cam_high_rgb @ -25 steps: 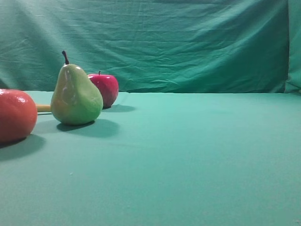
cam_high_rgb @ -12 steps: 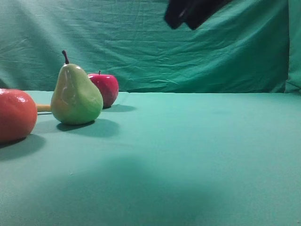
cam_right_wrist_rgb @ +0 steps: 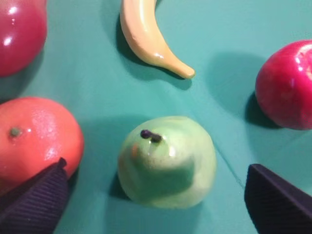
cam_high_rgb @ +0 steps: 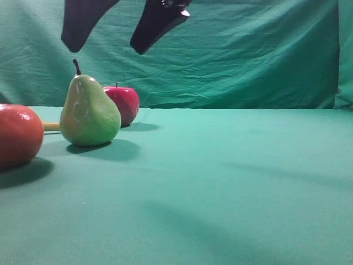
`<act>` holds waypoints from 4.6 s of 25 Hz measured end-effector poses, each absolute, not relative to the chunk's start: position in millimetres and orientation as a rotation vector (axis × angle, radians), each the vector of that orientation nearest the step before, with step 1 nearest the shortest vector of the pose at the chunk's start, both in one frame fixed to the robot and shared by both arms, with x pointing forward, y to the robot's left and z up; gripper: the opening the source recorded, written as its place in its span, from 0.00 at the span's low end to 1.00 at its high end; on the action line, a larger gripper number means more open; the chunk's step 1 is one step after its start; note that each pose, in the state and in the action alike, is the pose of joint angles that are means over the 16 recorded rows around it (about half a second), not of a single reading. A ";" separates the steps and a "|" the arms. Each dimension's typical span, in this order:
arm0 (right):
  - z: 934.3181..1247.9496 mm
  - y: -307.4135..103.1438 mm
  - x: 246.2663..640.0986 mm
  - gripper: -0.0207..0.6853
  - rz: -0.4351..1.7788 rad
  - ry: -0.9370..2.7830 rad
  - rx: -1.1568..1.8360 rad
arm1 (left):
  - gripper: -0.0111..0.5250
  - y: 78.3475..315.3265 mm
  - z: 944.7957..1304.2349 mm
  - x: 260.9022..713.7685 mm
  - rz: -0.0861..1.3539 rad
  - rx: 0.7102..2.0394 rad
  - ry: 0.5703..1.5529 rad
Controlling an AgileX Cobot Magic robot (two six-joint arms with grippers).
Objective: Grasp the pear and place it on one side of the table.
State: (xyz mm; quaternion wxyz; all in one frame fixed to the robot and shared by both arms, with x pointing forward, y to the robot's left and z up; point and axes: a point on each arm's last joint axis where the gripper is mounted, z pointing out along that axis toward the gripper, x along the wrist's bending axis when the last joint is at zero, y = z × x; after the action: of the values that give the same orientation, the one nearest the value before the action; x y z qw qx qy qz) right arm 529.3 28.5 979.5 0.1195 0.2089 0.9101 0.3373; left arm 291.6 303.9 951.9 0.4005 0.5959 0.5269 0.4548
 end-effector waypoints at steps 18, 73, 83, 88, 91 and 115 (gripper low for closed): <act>1004.5 -6.5 570.1 0.73 0.988 2.572 0.764 | 0.02 303.9 951.9 291.6 1.150 1.507 1.333; 1117.5 -245.9 375.4 0.07 1.084 2.040 1.196 | 0.02 303.9 951.9 291.6 1.150 1.507 1.333; 1140.9 -269.8 287.7 0.03 1.229 1.863 1.056 | 0.02 303.9 951.9 291.6 1.150 1.507 1.333; 1129.7 -276.8 269.3 0.03 1.252 1.794 1.066 | 0.02 303.9 951.9 291.6 1.150 1.507 1.333; 1115.0 -279.4 267.0 0.03 1.248 1.746 1.098 | 0.02 303.9 951.9 291.6 1.150 1.507 1.333; 946.9 -291.8 290.9 0.03 1.070 1.540 1.318 | 0.02 303.9 951.9 291.6 1.150 1.507 1.333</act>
State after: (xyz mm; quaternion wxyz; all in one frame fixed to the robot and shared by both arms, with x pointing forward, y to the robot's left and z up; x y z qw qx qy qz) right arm 290.9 -291.8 946.9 0.4120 0.5238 0.6122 0.4255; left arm 291.6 303.9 951.9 0.4005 0.5959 0.5269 0.4548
